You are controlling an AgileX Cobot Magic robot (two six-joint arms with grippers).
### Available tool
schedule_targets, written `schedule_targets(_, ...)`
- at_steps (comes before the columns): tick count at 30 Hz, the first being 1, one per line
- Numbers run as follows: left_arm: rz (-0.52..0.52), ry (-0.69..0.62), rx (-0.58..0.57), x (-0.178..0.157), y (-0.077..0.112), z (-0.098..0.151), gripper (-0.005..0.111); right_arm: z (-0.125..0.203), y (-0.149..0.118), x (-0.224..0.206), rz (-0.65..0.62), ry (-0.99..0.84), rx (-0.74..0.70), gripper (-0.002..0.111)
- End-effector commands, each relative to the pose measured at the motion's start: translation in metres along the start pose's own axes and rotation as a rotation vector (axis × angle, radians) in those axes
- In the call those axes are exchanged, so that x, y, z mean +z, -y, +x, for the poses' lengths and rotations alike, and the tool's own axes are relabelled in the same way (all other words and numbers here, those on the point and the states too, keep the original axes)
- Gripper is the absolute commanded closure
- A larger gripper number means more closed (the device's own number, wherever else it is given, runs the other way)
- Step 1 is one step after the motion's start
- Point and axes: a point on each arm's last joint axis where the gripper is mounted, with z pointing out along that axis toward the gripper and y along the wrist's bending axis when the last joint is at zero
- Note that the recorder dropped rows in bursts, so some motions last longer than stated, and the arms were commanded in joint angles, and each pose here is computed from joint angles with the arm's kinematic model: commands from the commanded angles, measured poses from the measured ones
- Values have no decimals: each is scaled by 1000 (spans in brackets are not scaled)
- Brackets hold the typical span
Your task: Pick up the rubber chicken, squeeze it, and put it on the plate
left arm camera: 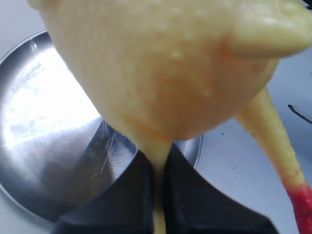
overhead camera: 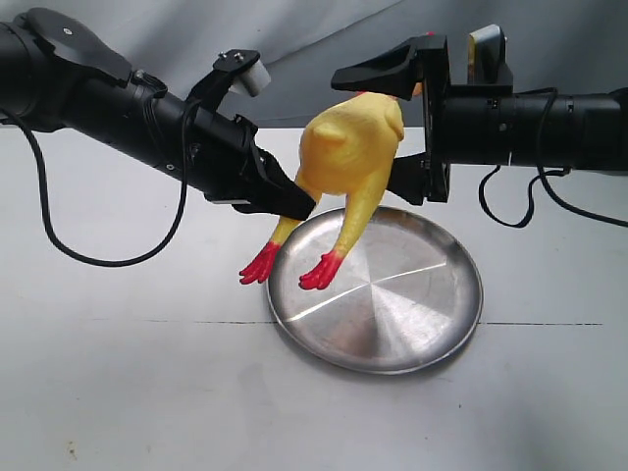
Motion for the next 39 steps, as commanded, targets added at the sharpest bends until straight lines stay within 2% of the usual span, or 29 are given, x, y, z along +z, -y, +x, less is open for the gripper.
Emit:
schedule_targets(1,7,27,3,-2,4,-5,107,-1,-4,0,-19,1,-9,30)
schedule_targets(5,7,27,3,-2,4,-5,107,0,-5,0,-21,-4,-10,109)
schedule_targets(19,9,26,3,-2,4,-5,107,-1,-5,0,-21,-1,-12,108)
schedule_targets(22,9,26,3,-2,4,-5,107,-1,-5,0,-21,-1,-12,98)
schedule_targets(25,7,27,3,-2,4,-5,107,-1,-4,0,-18,1,-12,77)
schedule_targets(27,7,27,3,-2,4,-5,107,-1,-4,0,-16,3,-12,54)
schedule_targets(30,7,27,3,-2,4,-5,107,-1,-4,0,-16,3,-12,15)
schedule_targets(31,7,27,3,-2,4,-5,107,-1,-4,0,-16,3,-12,6)
schedule_targets(32,9,27,3,-2,4,-5,107,-1,-4,0,-16,3,-15,3)
schedule_targets(39,6,22,5,-2,4,-5,107,-2,-4,-1,-16,8,-12,3)
